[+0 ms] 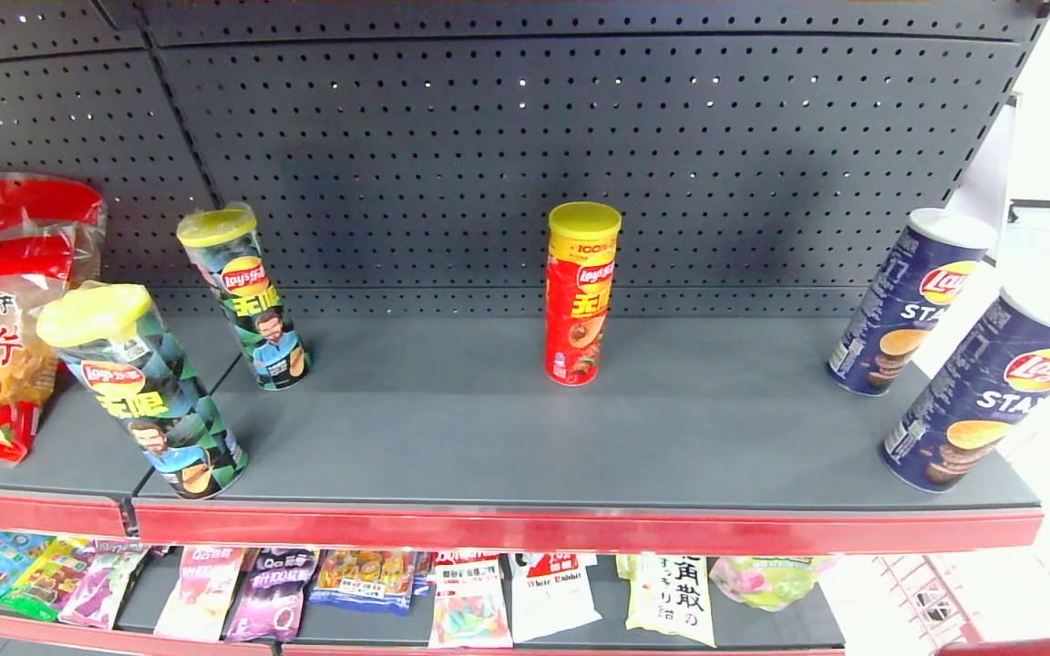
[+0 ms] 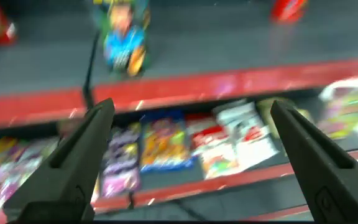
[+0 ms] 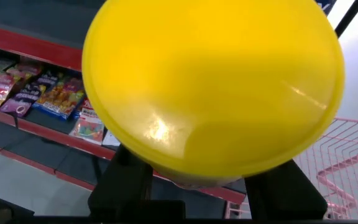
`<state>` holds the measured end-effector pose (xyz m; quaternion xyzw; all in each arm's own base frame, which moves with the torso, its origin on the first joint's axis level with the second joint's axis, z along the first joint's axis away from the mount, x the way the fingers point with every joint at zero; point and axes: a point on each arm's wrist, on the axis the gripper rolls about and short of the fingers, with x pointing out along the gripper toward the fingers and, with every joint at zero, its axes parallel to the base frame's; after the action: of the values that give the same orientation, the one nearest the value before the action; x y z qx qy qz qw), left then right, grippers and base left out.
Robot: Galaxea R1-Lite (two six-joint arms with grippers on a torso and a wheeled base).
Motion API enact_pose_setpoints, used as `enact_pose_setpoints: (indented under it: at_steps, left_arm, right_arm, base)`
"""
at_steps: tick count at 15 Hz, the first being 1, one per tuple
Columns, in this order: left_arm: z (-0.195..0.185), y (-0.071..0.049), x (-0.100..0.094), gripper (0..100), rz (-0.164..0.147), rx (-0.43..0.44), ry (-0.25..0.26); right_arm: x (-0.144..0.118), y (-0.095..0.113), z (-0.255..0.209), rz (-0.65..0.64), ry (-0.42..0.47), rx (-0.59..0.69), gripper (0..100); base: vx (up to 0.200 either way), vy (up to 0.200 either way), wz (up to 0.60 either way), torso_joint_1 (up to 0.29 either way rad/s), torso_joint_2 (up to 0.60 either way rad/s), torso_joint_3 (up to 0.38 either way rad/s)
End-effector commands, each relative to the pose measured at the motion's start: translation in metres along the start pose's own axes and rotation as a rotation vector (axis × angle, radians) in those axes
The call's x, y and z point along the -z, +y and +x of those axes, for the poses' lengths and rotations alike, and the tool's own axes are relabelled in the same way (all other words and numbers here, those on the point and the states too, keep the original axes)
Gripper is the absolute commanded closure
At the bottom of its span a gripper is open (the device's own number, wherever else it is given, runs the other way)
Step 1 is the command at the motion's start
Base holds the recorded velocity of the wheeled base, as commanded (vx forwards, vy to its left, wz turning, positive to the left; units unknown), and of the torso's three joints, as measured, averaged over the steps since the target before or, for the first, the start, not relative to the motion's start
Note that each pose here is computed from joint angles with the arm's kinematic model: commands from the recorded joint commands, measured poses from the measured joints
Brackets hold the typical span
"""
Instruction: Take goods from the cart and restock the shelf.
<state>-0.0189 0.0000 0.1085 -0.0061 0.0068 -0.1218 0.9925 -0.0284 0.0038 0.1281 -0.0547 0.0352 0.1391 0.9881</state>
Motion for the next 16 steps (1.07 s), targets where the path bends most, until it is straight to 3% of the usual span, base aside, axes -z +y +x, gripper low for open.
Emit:
enact_pose_setpoints:
  at_steps: [1, 2, 3, 4, 5, 7, 9, 11, 13, 16]
  left_arm:
    - [0.035, -0.001, -0.114, 0, -0.129, 0.178, -0.001]
    - [0.048, -0.004, -0.126, 0, -0.126, 0.288, 0.033]
    - [0.079, -0.01, -0.127, 0, -0.071, 0.476, 0.13]
    - [0.109, -0.015, -0.125, 0, -0.053, 0.571, 0.187]
    - [0.146, -0.019, -0.125, 0, -0.048, 0.611, 0.21]
    - [0.208, -0.028, -0.113, 0, 0.005, 0.648, 0.186]
    - [0.256, -0.036, -0.099, 0, 0.01, 0.656, 0.193]
    - [0.296, -0.048, -0.1, 0, 0.02, 0.664, 0.177]
    - [0.326, -0.058, -0.097, 0, 0.025, 0.669, 0.177]
    - [0.353, -0.079, -0.086, 0, 0.064, 0.694, 0.183]
  right_arm:
    - [0.001, -0.001, 0.005, 0.008, 0.038, -0.009, 100]
    - [0.002, -0.001, 0.006, 0.01, 0.05, -0.011, 100]
    - [-0.004, -0.003, 0.012, 0.017, 0.085, -0.012, 100]
    - [-0.008, -0.004, 0.014, 0.019, 0.092, -0.014, 100]
    - [-0.01, -0.005, 0.014, 0.019, 0.093, -0.014, 100]
    - [-0.014, -0.005, 0.014, 0.019, 0.079, -0.022, 100]
    - [-0.014, -0.005, 0.013, 0.022, 0.073, -0.018, 100]
    - [-0.01, -0.003, 0.009, 0.046, 0.057, -0.007, 100]
    - [-0.006, -0.002, 0.007, 0.046, 0.051, -0.004, 100]
    - [-0.007, -0.003, 0.007, 0.046, 0.05, 0.0, 100]
  base:
    - [0.0, 0.0, 0.0, 0.0, 0.0, 0.0]
    - [0.0, 0.0, 0.0, 0.0, 0.0, 0.0]
    - [0.0, 0.0, 0.0, 0.0, 0.0, 0.0]
    - [0.0, 0.0, 0.0, 0.0, 0.0, 0.0]
    - [0.0, 0.0, 0.0, 0.0, 0.0, 0.0]
    - [0.0, 0.0, 0.0, 0.0, 0.0, 0.0]
    - [0.0, 0.0, 0.0, 0.0, 0.0, 0.0]
    - [0.0, 0.0, 0.0, 0.0, 0.0, 0.0]
    - [0.0, 0.0, 0.0, 0.0, 0.0, 0.0]
    - [0.0, 0.0, 0.0, 0.0, 0.0, 0.0]
